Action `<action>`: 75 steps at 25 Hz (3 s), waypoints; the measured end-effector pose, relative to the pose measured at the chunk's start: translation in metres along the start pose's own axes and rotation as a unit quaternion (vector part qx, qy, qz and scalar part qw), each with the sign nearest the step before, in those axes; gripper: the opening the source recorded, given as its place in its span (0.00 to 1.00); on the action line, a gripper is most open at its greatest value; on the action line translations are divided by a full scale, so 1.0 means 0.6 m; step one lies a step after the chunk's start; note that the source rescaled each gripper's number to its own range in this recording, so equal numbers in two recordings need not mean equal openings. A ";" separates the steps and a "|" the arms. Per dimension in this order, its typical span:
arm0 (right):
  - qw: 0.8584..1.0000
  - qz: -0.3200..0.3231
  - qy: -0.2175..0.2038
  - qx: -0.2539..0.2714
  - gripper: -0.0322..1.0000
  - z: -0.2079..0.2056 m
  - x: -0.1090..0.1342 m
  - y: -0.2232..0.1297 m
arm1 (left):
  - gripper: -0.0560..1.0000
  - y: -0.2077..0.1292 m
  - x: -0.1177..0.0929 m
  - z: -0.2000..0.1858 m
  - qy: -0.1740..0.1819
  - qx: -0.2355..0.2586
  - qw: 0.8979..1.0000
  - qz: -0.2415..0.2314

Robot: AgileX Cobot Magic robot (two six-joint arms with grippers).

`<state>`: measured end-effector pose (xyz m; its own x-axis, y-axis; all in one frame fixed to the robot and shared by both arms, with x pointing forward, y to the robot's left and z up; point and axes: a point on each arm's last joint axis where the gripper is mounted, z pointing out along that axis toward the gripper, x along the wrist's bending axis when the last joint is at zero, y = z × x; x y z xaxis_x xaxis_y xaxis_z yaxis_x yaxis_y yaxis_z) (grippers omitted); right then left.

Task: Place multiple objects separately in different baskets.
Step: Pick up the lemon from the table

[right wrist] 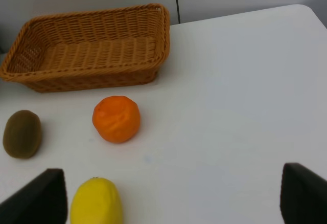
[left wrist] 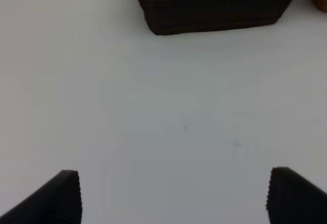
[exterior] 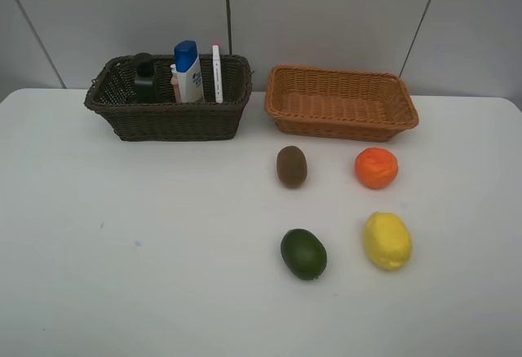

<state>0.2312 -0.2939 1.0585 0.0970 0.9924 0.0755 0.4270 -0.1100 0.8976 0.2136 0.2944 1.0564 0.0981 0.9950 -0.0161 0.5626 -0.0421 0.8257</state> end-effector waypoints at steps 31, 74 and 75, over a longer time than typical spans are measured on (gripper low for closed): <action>1.000 0.002 -0.007 0.017 0.96 0.008 -0.002 0.004 | 0.95 -0.003 0.001 0.028 -0.003 -0.015 1.000 -0.013; 0.819 -0.154 0.057 0.549 0.96 0.459 0.192 -0.069 | 0.95 -0.003 0.001 0.028 -0.003 -0.016 1.000 -0.013; 0.819 -0.156 0.056 0.550 0.96 0.463 0.192 -0.074 | 0.95 -0.003 0.001 0.028 -0.003 -0.016 1.000 -0.013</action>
<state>0.4733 -0.1899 0.9067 -0.2279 0.9736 0.0110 0.9724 0.2282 -0.0487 0.2268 0.2937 1.0456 0.0886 0.9952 -0.0415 0.5391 -0.0129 0.8421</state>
